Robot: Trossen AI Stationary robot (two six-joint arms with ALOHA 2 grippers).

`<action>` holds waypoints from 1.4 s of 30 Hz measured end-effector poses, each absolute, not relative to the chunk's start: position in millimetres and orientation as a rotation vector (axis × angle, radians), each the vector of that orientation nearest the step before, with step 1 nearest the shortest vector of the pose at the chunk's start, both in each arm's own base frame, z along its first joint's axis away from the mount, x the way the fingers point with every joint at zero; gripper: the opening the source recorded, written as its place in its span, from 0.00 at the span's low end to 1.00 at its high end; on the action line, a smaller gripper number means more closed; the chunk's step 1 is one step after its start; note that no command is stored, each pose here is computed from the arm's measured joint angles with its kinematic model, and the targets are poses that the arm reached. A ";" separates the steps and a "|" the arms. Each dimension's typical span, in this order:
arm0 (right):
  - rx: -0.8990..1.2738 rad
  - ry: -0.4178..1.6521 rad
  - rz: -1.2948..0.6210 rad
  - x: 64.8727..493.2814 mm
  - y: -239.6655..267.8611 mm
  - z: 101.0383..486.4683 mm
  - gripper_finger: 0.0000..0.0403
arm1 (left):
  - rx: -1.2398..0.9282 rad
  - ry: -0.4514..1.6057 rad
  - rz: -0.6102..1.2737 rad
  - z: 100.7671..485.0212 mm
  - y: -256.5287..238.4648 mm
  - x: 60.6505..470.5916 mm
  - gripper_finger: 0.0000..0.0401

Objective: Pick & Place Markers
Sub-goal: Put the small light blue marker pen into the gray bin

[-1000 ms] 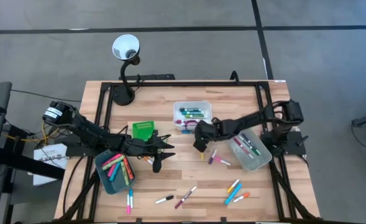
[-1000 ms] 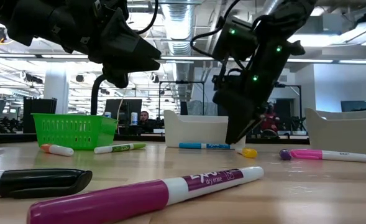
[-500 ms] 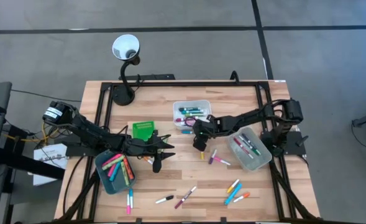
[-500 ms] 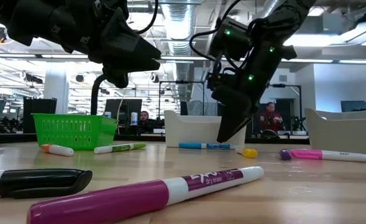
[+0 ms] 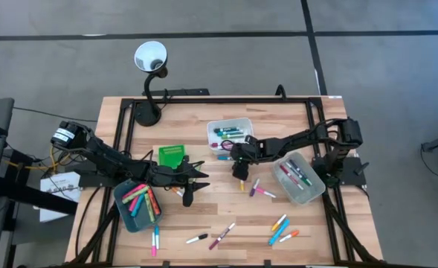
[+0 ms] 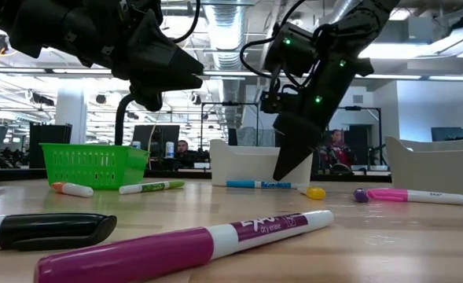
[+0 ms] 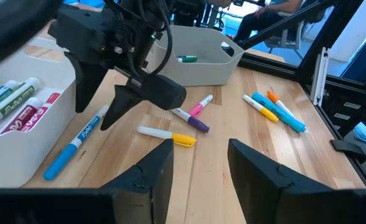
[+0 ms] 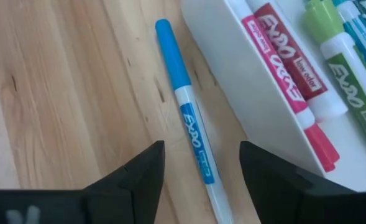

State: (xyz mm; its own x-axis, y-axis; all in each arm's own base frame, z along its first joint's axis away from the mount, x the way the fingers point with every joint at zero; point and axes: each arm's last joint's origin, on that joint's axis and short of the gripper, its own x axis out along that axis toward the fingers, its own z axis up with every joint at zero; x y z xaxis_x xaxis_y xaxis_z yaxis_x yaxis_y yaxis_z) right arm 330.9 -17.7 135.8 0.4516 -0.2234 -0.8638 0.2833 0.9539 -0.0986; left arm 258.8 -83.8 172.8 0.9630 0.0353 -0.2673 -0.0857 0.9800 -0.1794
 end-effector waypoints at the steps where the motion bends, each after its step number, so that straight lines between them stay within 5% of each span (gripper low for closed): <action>1: 0.061 1.062 -0.315 330.5 -17.7 135.6 0.49 | -0.191 0.266 0.062 172.8 -83.8 258.8 0.37; 19: 0.002 1.117 -0.363 337.7 -19.3 110.5 0.40 | -0.190 0.266 0.061 172.9 -83.8 258.9 0.37; 29: -0.021 1.127 -0.281 352.1 -18.8 127.4 0.05 | -0.188 0.267 0.061 172.7 -83.7 258.8 0.37; 37: -0.045 1.162 -0.268 366.5 -14.0 157.2 0.09 | -0.187 0.268 0.061 172.4 -83.6 258.6 0.37; 42: -0.108 1.183 -0.211 373.7 0.0 178.6 0.01 | -0.187 0.268 0.061 172.4 -83.7 258.6 0.37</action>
State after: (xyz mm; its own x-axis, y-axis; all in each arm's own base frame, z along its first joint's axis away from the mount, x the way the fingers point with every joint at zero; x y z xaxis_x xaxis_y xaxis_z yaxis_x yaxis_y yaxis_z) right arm 373.7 0.0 178.6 0.3610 -0.2203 -0.9062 0.1071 0.9751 -0.1944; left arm 258.6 -83.7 172.4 0.9626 0.0350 -0.2687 -0.0847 0.9808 -0.1756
